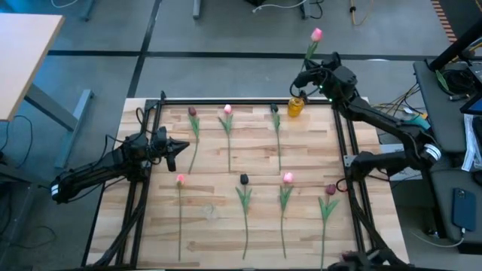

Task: Sort flowers into vase by color
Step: Put the top right pink tulip flower into the yellow crystal vase

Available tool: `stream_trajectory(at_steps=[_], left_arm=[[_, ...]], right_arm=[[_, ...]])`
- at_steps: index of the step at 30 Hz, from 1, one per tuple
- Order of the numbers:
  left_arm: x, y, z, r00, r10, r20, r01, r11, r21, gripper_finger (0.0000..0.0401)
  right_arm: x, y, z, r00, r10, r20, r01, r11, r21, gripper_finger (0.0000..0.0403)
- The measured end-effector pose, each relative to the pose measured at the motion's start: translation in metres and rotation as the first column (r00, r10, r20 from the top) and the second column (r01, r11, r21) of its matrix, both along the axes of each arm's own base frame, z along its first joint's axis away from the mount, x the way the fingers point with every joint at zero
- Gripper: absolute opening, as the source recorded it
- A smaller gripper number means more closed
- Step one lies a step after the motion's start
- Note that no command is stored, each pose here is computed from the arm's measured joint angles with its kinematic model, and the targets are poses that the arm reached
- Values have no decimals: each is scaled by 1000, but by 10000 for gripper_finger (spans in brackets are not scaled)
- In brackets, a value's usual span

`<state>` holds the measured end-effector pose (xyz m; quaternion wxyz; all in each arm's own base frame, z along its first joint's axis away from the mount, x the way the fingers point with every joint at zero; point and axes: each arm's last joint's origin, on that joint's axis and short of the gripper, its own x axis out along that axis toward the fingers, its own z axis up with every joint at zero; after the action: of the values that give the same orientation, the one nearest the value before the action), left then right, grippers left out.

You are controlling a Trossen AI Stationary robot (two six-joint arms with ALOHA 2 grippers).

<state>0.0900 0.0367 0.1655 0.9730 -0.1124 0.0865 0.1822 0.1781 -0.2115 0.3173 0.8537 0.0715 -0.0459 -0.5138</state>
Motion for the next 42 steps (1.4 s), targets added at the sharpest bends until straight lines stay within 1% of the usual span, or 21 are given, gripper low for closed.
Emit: stream_trajectory(at_steps=[5,20,25,28,36,42], left_arm=[[0,0,0,1000,0,0,0,1000,0,0],[0,0,0,1000,0,0,0,1000,0,0],[0,0,0,1000,0,0,0,1000,0,0],[0,0,0,1000,0,1,0,1000,0,0],[0,0,0,1000,0,0,0,1000,0,0],[0,0,0,1000,0,0,0,1000,0,0]], right_arm=[[5,-7,-9,999,-25,-25,26,1000,14,12],[11,-15,-41,996,-24,-92,32,996,88,12],[11,-15,-52,992,-20,-128,35,992,117,12],[12,-15,-55,988,-17,-154,35,992,120,12],[10,-14,-64,968,3,-252,40,985,167,13],[8,-12,-71,953,20,-303,51,973,224,13]])
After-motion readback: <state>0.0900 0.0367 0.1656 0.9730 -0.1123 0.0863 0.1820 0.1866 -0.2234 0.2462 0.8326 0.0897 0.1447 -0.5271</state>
